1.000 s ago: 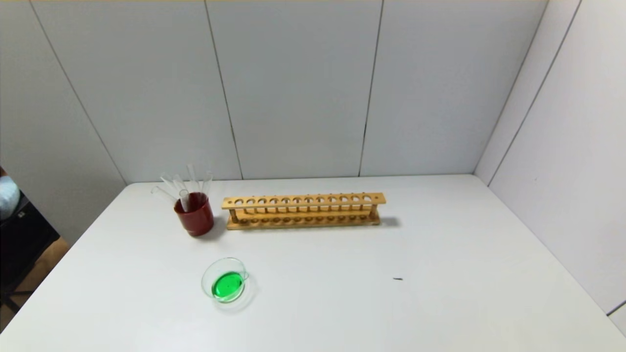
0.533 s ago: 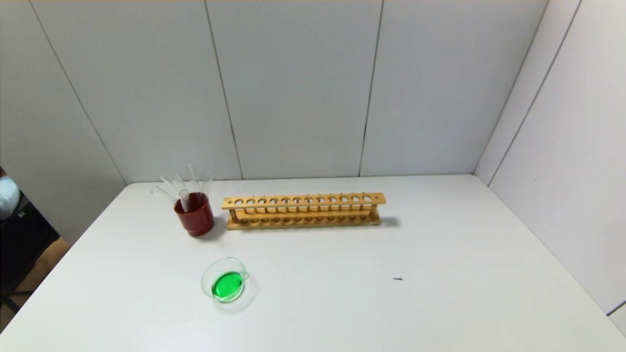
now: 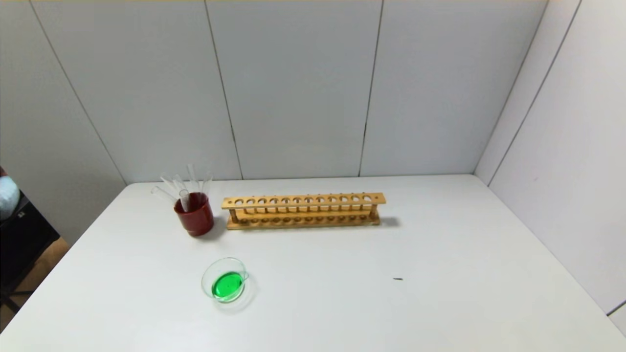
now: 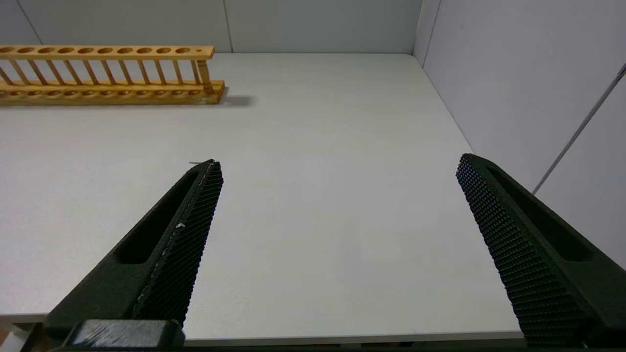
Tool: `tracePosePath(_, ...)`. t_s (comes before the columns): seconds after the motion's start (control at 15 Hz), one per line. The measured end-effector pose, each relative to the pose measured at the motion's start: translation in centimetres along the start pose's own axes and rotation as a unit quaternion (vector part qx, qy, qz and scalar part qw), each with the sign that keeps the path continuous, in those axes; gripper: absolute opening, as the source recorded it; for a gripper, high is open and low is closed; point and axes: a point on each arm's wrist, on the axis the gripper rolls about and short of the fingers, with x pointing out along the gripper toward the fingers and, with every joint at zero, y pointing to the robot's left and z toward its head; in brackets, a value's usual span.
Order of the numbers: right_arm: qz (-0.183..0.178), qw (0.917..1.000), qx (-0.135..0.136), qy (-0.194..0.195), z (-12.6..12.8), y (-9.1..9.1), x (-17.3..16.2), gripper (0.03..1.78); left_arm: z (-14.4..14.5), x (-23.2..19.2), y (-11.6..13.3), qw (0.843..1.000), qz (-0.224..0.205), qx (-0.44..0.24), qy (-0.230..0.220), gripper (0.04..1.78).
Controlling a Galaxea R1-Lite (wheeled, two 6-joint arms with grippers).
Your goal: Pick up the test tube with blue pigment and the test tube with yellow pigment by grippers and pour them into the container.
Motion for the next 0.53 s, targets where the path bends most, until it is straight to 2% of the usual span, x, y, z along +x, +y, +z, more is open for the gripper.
tracePosePath(0.33,0.0,1.0,0.0,0.0,0.0,0.0,0.0,1.75,-0.02,0.03,0.01,1.0,0.001,-0.008,-0.001,1.75)
tracePosePath(0.53,0.0,1.0,0.001,0.0,0.01,0.0,0.0,1.75,0.07,0.15,0.02,1.0,0.003,-0.009,-0.016,1.75)
